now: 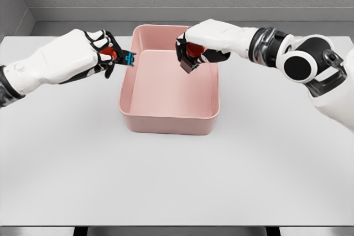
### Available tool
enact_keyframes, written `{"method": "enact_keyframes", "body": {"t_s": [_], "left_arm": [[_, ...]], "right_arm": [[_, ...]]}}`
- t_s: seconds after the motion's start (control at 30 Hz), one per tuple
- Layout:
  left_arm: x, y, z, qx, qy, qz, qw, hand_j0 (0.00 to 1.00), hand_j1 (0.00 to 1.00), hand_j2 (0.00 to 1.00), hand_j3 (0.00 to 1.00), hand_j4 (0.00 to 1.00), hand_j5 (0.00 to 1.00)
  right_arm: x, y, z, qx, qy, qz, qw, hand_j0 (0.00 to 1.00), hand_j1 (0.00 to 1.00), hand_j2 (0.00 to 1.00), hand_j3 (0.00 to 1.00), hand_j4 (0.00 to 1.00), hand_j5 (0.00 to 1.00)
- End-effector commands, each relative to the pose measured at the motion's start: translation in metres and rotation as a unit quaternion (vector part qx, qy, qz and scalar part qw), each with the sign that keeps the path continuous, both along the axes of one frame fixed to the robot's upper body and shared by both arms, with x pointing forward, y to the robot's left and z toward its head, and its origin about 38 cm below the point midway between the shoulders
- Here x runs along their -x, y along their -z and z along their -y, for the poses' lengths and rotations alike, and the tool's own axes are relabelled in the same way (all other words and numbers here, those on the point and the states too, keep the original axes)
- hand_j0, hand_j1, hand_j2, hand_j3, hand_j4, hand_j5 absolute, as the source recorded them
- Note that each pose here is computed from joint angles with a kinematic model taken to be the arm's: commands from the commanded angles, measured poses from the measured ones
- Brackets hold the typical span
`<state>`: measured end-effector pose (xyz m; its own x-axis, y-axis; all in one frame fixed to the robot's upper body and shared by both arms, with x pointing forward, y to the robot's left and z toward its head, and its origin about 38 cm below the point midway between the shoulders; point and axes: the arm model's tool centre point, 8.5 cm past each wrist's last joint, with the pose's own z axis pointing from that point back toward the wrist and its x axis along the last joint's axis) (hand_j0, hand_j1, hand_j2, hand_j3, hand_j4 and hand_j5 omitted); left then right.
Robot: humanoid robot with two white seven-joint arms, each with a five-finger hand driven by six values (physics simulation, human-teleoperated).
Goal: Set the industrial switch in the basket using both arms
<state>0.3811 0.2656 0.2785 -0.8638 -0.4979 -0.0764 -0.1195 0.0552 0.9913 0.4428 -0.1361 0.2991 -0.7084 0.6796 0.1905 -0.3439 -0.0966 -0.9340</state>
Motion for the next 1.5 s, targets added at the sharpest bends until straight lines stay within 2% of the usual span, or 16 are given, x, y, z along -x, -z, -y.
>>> {"method": "enact_keyframes", "body": {"t_s": [0.0,0.07,0.13,0.4,0.57,0.67,0.77,0.83,0.93,1.03,1.1,1.13,1.23,1.3,1.47], "left_arm": [[0.0,0.005,0.009,0.009,0.008,-0.004,0.9999,0.16,0.16,0.16,0.16,0.16,0.16],[0.0,0.006,0.011,0.011,0.01,-0.005,0.9999,0.16,0.16,0.16,0.16,0.16,0.16],[0.0,0.006,0.012,0.012,0.01,-0.003,0.9999,0.16,0.16,0.16,0.16,0.16,0.16],[0.001,0.012,0.02,0.005,0.018,-0.007,0.9998,0.18,0.18,0.18,0.18,0.18,0.18],[-0.001,0.017,0.045,-0.002,0.041,0.002,0.9992,0.19,0.19,0.19,0.19,0.19,0.19],[-0.002,0.021,0.062,-0.014,0.059,0.006,0.9981,0.2,0.2,0.2,0.2,0.2,0.2],[-0.004,0.026,0.072,-0.023,0.069,0.003,0.9973,0.23,0.23,0.23,0.23,0.23,0.23],[-0.004,0.026,0.079,-0.024,0.077,0.004,0.9967,0.3,0.3,0.3,0.3,0.3,0.3],[-0.005,0.025,0.079,-0.024,0.078,0.006,0.9967,0.47,0.47,0.47,0.47,0.47,0.47],[-0.006,0.024,0.079,-0.027,0.076,0.009,0.9967,0.69,0.69,0.69,0.69,0.69,0.69],[-0.007,0.024,0.079,-0.03,0.075,0.011,0.9967,0.73,0.73,0.73,0.73,0.73,0.73],[-0.007,0.024,0.079,-0.03,0.075,0.011,0.9967,0.79,0.79,0.79,0.79,0.79,0.79],[-0.009,0.023,0.078,-0.03,0.073,0.012,0.9968,0.87,0.87,0.87,0.87,0.87,0.87],[-0.009,0.023,0.078,-0.03,0.073,0.012,0.9968,0.88,0.88,0.88,0.88,0.88,0.88],[-0.008,0.023,0.08,-0.028,0.074,0.011,0.9968,0.94,0.94,0.94,0.94,0.94,0.94]], "right_arm": [[0.001,0.004,-0.006,0.001,-0.005,-0.005,1.0,0.43,0.43,0.43,0.43,0.43,0.43],[0.001,0.004,-0.006,0.001,-0.004,-0.005,1.0,0.47,0.47,0.47,0.47,0.47,0.47],[-0.001,0.006,-0.007,-0.003,0.015,-0.015,0.9998,1.0,1.0,1.0,1.0,1.0,1.0],[0.001,0.003,-0.009,-0.004,0.009,-0.011,0.9999,1.0,1.0,1.0,1.0,1.0,1.0],[-0.001,-0.003,0.0,-0.004,0.016,-0.002,0.9999,1.0,1.0,1.0,1.0,1.0,1.0],[-0.004,-0.018,0.032,-0.006,0.028,0.024,0.9993,1.0,1.0,1.0,1.0,1.0,1.0],[-0.002,-0.019,0.067,-0.002,0.036,0.037,0.9987,1.0,1.0,1.0,1.0,1.0,1.0],[0.002,-0.014,0.089,-0.001,0.039,0.039,0.9985,1.0,1.0,1.0,1.0,1.0,1.0],[0.01,-0.005,0.113,0.001,0.038,0.042,0.9984,1.0,1.0,1.0,1.0,1.0,1.0],[0.021,0.008,0.135,0.005,0.032,0.038,0.9987,1.0,1.0,1.0,1.0,1.0,1.0],[0.028,0.017,0.149,0.012,0.031,0.033,0.9989,1.0,1.0,1.0,1.0,1.0,1.0],[0.032,0.021,0.156,0.015,0.031,0.031,0.9989,1.0,1.0,1.0,1.0,1.0,1.0],[0.041,0.028,0.174,0.019,0.034,0.03,0.9988,1.0,1.0,1.0,1.0,1.0,1.0],[0.047,0.033,0.184,0.014,0.039,0.027,0.9988,1.0,1.0,1.0,1.0,1.0,1.0],[0.05,0.038,0.193,0.017,0.045,0.022,0.9986,1.0,1.0,1.0,1.0,1.0,1.0]]}}
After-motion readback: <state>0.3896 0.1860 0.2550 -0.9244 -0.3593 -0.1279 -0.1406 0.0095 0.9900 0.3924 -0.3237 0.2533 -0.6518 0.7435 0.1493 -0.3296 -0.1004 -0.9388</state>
